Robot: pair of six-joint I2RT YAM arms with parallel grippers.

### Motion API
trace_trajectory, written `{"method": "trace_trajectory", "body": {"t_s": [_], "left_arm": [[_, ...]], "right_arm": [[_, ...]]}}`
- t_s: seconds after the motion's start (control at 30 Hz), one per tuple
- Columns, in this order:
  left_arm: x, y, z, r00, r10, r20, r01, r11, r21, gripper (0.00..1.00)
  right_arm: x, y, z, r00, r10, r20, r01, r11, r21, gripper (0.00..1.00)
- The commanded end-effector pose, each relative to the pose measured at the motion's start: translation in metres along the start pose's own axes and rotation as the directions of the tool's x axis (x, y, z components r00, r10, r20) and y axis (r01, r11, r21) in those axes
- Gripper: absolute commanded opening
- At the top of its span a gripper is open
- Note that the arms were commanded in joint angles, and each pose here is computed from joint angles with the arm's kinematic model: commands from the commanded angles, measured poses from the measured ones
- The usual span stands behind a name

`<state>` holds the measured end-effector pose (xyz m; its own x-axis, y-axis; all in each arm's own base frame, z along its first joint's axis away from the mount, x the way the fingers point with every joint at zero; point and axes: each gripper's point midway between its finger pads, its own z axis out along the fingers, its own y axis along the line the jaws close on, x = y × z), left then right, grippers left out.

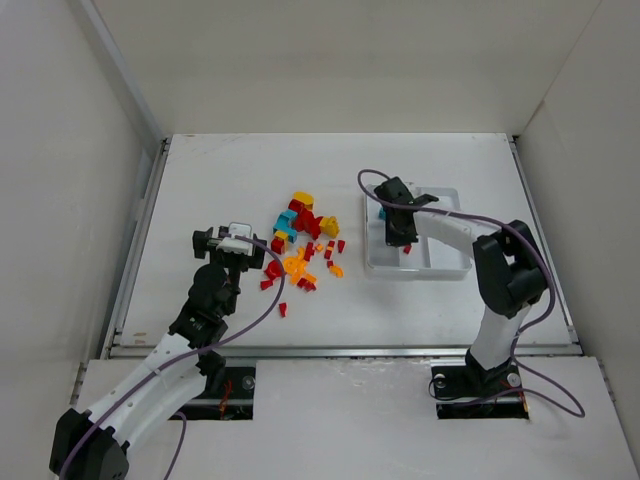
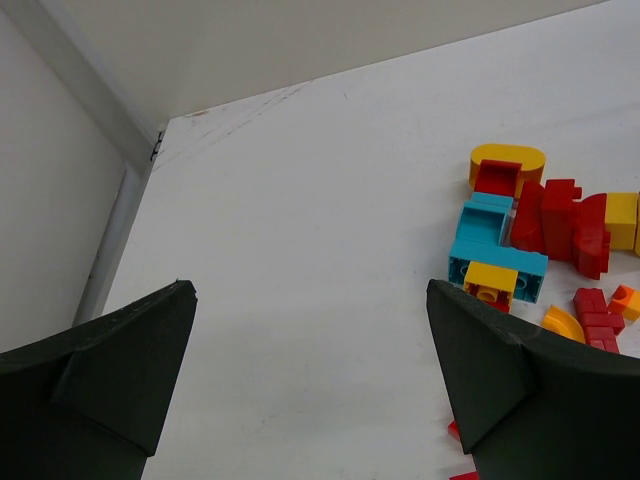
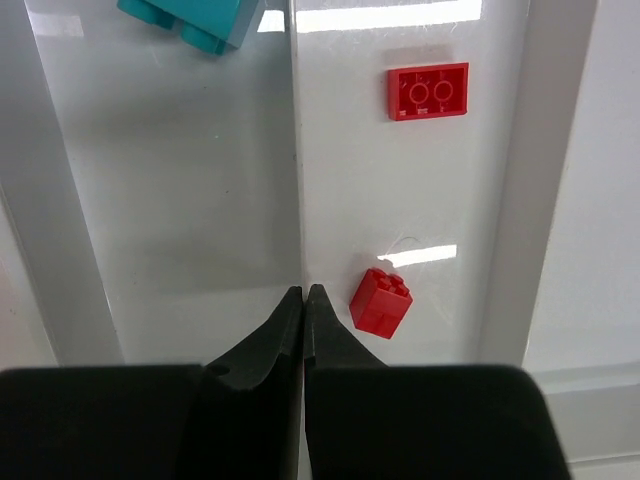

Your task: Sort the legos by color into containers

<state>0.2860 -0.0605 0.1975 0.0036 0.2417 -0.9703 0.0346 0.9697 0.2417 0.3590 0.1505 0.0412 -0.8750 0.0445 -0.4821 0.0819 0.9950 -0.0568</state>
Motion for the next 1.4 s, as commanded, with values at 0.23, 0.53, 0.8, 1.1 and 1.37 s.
{"method": "trace_trajectory", "body": {"t_s": [0.23,0.53,0.8,1.1,1.37], "left_arm": [[-0.011,0.001,0.000,0.998,-0.025,0.053,0.025,1.000,-0.002,1.00],[-0.017,0.009,0.000,0.996,-0.050,0.073,0.053,0.998,-0.046,1.00],[-0.016,0.037,-0.004,0.991,-0.094,0.099,0.114,0.971,-0.208,1.00],[-0.015,0.043,-0.007,0.989,-0.084,0.122,0.111,0.965,-0.238,1.00],[-0.016,0.045,-0.008,0.988,-0.073,0.133,0.103,0.965,-0.242,1.00]], "right_arm": [[-0.012,0.023,-0.003,0.986,-0.123,0.112,0.124,0.992,-0.003,0.27],[-0.038,0.069,-0.101,0.913,-0.166,0.373,0.196,0.980,-0.044,0.66],[0.046,0.184,-0.102,0.882,-0.350,0.316,0.453,0.816,-0.359,0.45],[0.090,0.244,-0.104,0.856,-0.437,0.278,0.516,0.677,-0.525,0.42],[0.098,0.250,-0.107,0.859,-0.432,0.274,0.508,0.660,-0.554,0.42]]}}
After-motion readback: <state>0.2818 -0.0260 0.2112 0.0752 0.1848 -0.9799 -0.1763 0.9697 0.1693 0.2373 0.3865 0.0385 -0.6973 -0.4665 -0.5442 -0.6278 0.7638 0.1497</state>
